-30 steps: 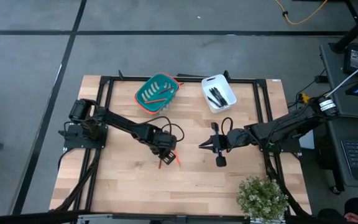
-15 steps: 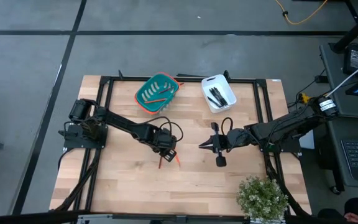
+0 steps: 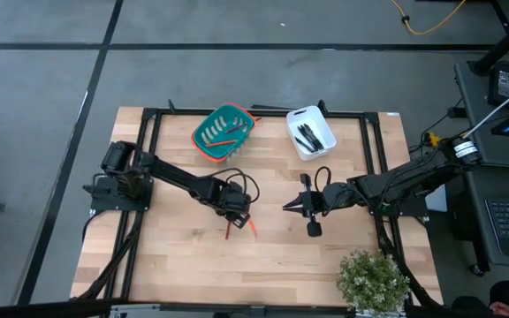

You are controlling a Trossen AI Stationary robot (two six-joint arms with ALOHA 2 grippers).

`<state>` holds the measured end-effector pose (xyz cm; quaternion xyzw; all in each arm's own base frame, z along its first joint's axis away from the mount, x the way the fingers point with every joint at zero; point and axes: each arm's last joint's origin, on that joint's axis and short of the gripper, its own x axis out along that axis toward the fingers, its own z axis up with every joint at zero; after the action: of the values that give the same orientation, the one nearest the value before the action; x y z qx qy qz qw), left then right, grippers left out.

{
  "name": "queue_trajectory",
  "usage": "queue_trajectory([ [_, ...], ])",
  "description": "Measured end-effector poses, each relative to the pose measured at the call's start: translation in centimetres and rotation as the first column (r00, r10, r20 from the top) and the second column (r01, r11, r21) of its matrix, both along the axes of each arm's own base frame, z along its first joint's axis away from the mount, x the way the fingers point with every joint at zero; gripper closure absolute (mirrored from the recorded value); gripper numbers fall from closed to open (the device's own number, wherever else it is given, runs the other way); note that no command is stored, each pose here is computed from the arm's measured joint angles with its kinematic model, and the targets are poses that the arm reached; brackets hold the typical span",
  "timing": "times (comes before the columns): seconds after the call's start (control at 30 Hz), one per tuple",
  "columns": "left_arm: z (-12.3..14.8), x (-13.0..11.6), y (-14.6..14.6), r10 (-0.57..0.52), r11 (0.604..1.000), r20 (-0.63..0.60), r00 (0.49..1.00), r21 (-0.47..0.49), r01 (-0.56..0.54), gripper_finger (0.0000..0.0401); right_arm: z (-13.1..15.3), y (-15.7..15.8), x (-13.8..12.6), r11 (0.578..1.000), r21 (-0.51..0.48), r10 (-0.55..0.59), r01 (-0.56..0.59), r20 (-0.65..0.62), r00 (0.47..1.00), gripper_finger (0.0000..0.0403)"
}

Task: Sort pens & pencils
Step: Put the red pencil into the blue bin

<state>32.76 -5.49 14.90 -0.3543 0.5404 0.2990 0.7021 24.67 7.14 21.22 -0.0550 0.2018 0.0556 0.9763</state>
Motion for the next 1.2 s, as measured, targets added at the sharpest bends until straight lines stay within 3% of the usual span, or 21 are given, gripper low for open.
queue_trajectory([
  [0.23, -2.2, 0.3, -0.6, 0.024, 1.0, -0.078, 0.997, 0.0, -0.024, 0.0296, 0.0, 0.0, 0.0, 1.0, -0.001, 0.001, -0.001, 0.0, 1.0, 0.0377],
  [0.77, -2.0, -0.1, -2.0, 0.021, 0.998, -0.075, 0.997, -0.055, -0.025, 0.0296, 0.0, 0.0, 0.0, 1.0, 0.0, 0.001, -0.001, 0.0, 1.0, 0.0377],
  [1.2, -2.2, -0.2, -2.1, -0.053, 0.998, -0.093, 0.994, -0.02, 0.051, 0.0296, 0.0, 0.0, 0.0, 1.0, 0.0, 0.001, -0.001, 0.0, 1.0, 0.0377],
])
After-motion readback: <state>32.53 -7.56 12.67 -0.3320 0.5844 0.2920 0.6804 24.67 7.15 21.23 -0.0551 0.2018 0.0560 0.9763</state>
